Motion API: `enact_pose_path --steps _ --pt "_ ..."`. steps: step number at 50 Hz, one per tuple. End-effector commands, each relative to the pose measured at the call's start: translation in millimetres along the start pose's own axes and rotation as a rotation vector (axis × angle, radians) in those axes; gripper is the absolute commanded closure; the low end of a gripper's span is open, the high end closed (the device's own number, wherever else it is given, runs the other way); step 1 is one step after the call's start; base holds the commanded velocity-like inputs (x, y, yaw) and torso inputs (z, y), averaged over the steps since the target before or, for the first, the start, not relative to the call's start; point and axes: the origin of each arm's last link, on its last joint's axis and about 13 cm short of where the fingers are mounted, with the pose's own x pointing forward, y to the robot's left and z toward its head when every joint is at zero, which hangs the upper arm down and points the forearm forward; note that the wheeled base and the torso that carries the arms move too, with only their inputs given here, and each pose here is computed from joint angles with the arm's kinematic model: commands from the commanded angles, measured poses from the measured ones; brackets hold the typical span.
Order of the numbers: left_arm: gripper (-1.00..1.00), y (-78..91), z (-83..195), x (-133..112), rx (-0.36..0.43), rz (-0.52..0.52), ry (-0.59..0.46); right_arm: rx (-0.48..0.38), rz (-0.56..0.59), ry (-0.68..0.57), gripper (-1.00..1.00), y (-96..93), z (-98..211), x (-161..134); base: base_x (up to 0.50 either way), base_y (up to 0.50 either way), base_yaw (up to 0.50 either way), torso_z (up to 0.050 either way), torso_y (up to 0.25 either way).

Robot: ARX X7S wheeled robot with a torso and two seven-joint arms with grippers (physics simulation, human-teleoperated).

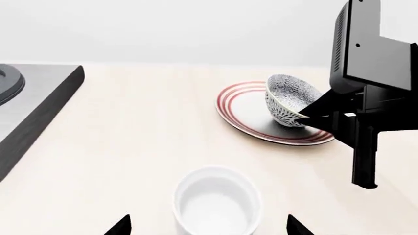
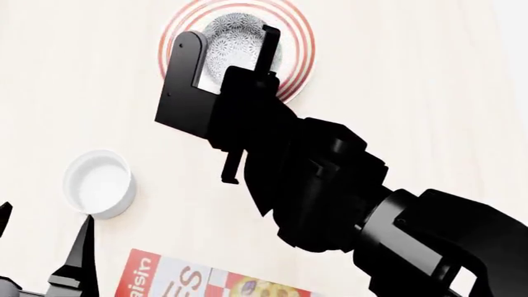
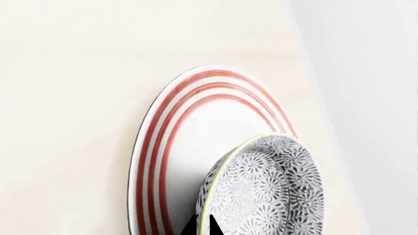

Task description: Pick the akita bowl on the cookies box and place it on the plate.

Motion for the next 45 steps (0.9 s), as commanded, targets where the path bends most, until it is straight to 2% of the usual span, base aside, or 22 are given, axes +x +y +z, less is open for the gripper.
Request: enact_pose_path --steps 1,9,10,30,40,45 --pt "-1.00 -0.2 -1 0 0.005 0.007 0.006 -0.023 -0.020 -0.006 1.00 -2.1 2 0 0.00 0.00 0.00 0.000 0.000" --pt "-1.00 -0.2 -1 0 0.006 0.009 0.007 -0.021 -0.028 -0.006 1.00 -1.7 2 1 0.00 0.00 0.00 0.000 0.000" --pt "-1.00 -0.2 -1 0 0.005 0.009 0.008 -0.022 -0.032 -0.005 -1.00 -2.1 2 1 0.00 0.00 0.00 0.000 0.000" --pt "-1.00 -0.6 -1 0 0.010 0.004 0.009 -0.026 -0.049 -0.025 -1.00 -6.8 5 -8 0.00 0.00 0.00 0.000 0.000" --pt "-1.00 1.5 1 0 0.014 0.019 0.008 -0.048 -0.038 -0.065 -1.00 -13.6 12 -61 0.00 0.00 0.00 0.000 0.000" --pt "-1.00 1.7 2 -1 0.019 0.022 0.005 -0.017 -0.033 -0.073 -1.00 -19.7 10 -88 0.00 0.00 0.00 0.000 0.000"
